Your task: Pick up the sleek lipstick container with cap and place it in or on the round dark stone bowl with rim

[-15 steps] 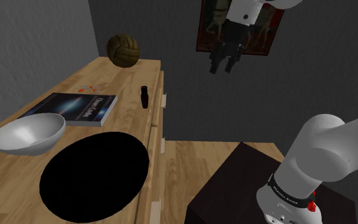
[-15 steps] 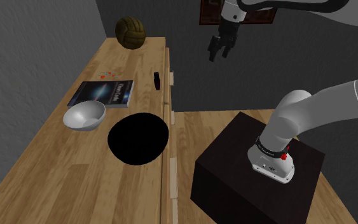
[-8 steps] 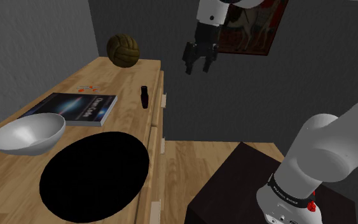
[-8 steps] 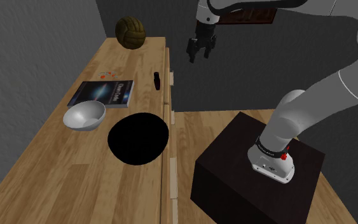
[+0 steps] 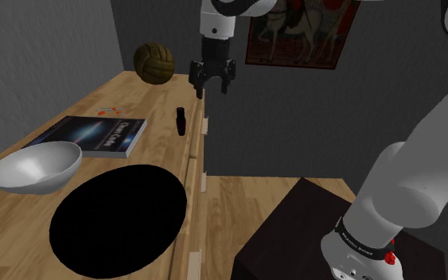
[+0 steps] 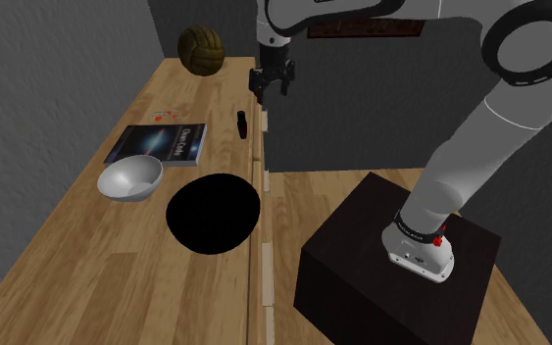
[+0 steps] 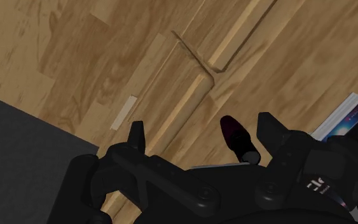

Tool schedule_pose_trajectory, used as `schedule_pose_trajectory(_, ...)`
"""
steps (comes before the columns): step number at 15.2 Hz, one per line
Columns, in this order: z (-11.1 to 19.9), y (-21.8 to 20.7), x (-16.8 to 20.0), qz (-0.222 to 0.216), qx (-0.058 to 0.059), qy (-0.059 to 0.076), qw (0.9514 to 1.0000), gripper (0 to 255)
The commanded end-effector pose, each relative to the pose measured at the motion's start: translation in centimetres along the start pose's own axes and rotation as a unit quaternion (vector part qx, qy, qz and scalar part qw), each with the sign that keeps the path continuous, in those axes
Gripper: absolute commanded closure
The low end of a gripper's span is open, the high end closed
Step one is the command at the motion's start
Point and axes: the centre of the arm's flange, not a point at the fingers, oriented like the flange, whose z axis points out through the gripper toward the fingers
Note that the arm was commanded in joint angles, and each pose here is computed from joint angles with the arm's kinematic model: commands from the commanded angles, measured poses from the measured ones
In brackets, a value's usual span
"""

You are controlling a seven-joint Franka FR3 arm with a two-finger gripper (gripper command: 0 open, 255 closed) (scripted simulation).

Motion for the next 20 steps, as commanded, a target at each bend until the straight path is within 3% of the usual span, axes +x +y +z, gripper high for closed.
schedule_pose_trajectory(1,0.7,-2.2,1.9,0.001,-0.007,-0.005,1.0,0)
schedule_pose_trajectory(7,3.2,-7.8,7.4,0.005,-0.028,-0.018,0.9994,0)
schedule_pose_trajectory(14,6.9,-7.6,7.2,0.005,-0.028,-0.018,0.9994,0)
schedule_pose_trajectory(20,7.2,-7.6,7.2,0.005,-0.028,-0.018,0.9994,0)
